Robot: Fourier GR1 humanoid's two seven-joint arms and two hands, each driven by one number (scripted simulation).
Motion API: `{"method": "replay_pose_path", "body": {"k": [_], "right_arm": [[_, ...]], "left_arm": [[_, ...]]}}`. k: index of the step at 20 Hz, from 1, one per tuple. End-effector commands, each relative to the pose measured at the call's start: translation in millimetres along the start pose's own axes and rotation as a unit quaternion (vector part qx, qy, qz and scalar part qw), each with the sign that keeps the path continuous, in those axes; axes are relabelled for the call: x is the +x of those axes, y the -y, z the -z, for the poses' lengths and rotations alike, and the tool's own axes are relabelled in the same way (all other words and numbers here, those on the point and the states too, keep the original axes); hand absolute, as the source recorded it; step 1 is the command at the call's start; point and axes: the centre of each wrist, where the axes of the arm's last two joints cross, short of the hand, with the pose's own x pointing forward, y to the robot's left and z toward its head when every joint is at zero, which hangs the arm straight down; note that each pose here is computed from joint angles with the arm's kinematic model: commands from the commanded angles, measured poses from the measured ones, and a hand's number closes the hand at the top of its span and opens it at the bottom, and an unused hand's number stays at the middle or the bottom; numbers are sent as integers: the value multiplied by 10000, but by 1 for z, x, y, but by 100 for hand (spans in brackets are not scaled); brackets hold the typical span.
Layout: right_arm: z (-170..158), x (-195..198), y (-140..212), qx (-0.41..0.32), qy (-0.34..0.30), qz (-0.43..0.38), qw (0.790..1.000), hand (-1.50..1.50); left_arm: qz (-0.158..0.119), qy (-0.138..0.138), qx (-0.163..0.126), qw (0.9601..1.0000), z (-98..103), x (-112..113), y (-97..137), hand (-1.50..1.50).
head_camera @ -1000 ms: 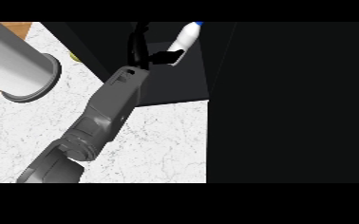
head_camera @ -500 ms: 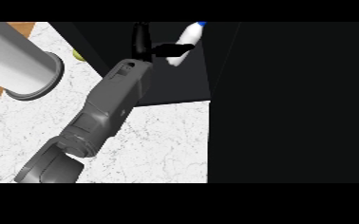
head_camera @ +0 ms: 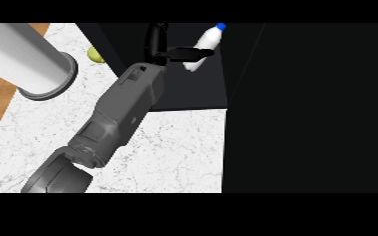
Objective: Pick up the bottled water, place it into the cabinet and close the cabinet
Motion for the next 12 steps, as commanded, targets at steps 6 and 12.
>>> {"method": "replay_pose_path", "body": {"k": [6, 12], "right_arm": [[11, 28, -18, -177, 181, 157, 9996, -150], [9, 27, -21, -184, 160, 48, 9997, -150]], "left_arm": [[-450, -79, -131, 9989, -17, -5, 10, -150], [-1083, -163, -648, 9919, -64, -24, 13, -150]]}}
